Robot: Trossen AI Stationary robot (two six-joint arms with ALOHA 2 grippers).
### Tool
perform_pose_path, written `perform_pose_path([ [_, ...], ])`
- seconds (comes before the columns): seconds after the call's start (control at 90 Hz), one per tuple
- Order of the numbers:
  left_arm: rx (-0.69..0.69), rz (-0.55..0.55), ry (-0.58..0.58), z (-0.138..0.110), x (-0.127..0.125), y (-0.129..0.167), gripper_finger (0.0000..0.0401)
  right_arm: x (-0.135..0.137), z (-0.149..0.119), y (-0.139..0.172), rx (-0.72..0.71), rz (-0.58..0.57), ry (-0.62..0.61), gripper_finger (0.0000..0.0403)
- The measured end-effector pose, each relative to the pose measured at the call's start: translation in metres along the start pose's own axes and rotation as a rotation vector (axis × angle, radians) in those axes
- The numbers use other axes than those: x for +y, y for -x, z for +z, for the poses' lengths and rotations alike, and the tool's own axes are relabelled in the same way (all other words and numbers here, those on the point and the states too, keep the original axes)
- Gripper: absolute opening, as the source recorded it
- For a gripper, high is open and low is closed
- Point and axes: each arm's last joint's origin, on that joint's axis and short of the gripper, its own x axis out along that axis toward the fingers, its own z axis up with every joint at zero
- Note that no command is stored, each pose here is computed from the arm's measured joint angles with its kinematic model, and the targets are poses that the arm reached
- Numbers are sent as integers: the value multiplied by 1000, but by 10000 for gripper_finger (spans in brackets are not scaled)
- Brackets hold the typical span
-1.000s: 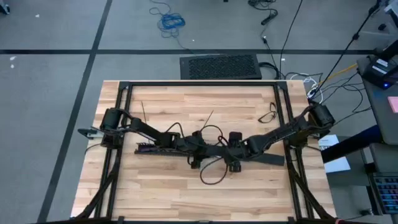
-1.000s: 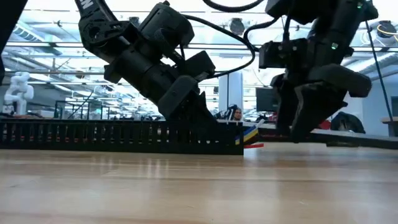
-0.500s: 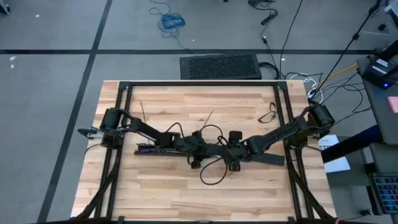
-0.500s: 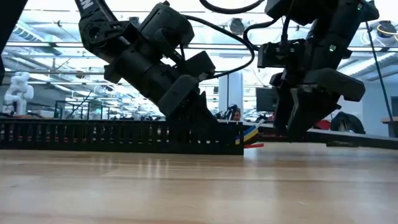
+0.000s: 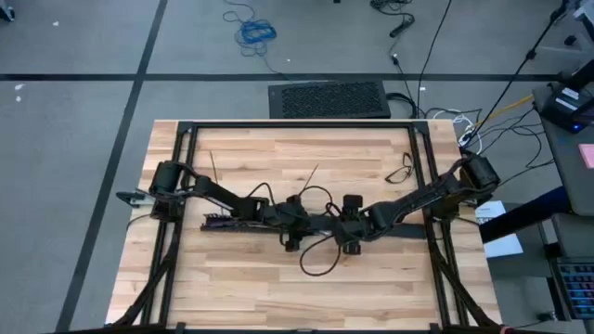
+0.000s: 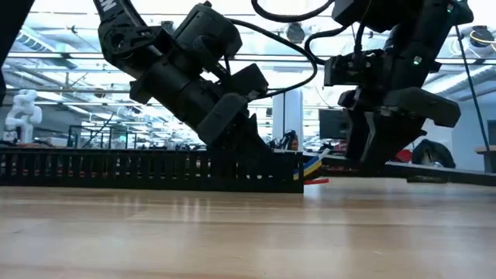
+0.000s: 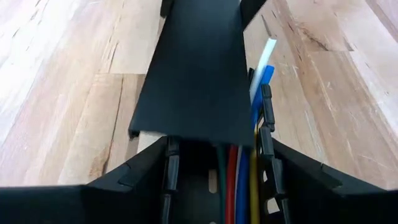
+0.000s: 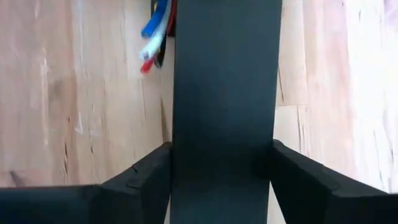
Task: Ziptie cables
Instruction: Close the black cable duct
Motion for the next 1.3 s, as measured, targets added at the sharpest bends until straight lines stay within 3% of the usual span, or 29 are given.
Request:
perform_pose_path([
  [0.189,0,0,0,0,0,0,242,-7,15,21,6,1,24,220],
  [0.344,0,0,-1,0,0,0,242,-12,27,29,18,99,21,220],
  [0.611,0,0,-1,0,0,0,242,-27,31,23,47,144,-9,220],
  [0.878,0,0,-3,0,0,0,242,-22,29,3,117,161,10,220],
  [1.3,0,0,-15,0,0,0,242,-21,30,2,105,165,14,220],
])
